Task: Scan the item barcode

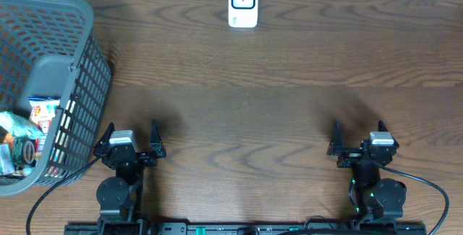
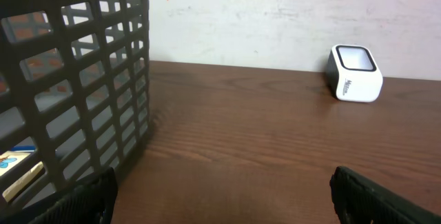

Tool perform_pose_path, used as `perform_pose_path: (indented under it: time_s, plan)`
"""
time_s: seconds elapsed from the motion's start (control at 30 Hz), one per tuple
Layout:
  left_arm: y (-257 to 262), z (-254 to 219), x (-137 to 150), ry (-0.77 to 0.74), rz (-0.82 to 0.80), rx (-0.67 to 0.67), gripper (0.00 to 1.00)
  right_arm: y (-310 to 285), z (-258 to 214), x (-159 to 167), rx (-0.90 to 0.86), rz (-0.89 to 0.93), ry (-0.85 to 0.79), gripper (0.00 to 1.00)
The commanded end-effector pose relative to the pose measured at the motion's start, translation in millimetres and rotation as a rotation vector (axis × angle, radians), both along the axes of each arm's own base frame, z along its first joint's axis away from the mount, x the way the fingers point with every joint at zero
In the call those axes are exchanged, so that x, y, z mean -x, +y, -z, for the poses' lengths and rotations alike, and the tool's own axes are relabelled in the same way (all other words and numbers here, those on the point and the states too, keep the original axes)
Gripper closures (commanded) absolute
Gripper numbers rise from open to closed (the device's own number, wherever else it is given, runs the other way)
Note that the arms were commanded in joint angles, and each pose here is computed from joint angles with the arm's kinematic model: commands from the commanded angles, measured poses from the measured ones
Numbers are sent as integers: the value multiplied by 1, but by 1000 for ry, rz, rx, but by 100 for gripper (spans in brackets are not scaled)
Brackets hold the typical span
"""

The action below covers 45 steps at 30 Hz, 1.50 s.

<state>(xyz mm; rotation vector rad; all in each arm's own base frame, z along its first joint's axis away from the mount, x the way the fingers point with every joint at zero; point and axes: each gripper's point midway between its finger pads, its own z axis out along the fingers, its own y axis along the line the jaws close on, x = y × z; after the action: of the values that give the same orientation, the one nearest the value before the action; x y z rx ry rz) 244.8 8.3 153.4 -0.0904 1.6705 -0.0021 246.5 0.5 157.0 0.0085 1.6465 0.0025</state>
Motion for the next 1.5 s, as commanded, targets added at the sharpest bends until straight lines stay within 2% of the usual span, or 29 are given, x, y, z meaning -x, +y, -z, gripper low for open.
perform_pose_path:
  time_s: [0.0, 0.27, 0.4, 0.5, 0.6, 0.73, 0.83, 0.93, 1.0, 1.07, 1.3, 1.47]
  plan:
    - [6, 17, 1, 54, -32, -23, 2, -2, 1, 0, -14, 7, 1, 1]
    - [0, 11, 0, 30, -5, 4, 3, -2, 1, 0, -14, 7, 1, 1]
    - [-57, -6, 5, -10, 313, 263, 2, -2, 1, 0, -14, 7, 1, 1]
    - [-77, -29, 12, -78, 443, 334, 2, -2, 1, 0, -14, 7, 1, 1]
    - [-81, -66, 18, -217, 492, 357, 2, -2, 1, 0, -14, 7, 1, 1]
    - [-78, -135, 41, -510, 537, 320, 2, -2, 1, 0, -14, 7, 1, 1]
    - [-62, -179, 56, -661, 467, 315, 2, -2, 1, 0, -14, 7, 1, 1]
    - [-45, -221, 64, -724, 367, 299, 2, -2, 1, 0, -14, 7, 1, 1]
    - [-44, -244, 62, -703, 330, 221, 2, -2, 1, 0, -14, 7, 1, 1]
    - [-44, -262, 50, -619, 296, 140, 2, -2, 1, 0, -14, 7, 1, 1]
    - [-28, -309, -23, -158, 166, 13, 3, -2, 1, 0, -14, 7, 1, 1]
    - [-8, -323, -60, 119, 102, -100, 3, -2, 1, 0, -14, 7, 1, 1]
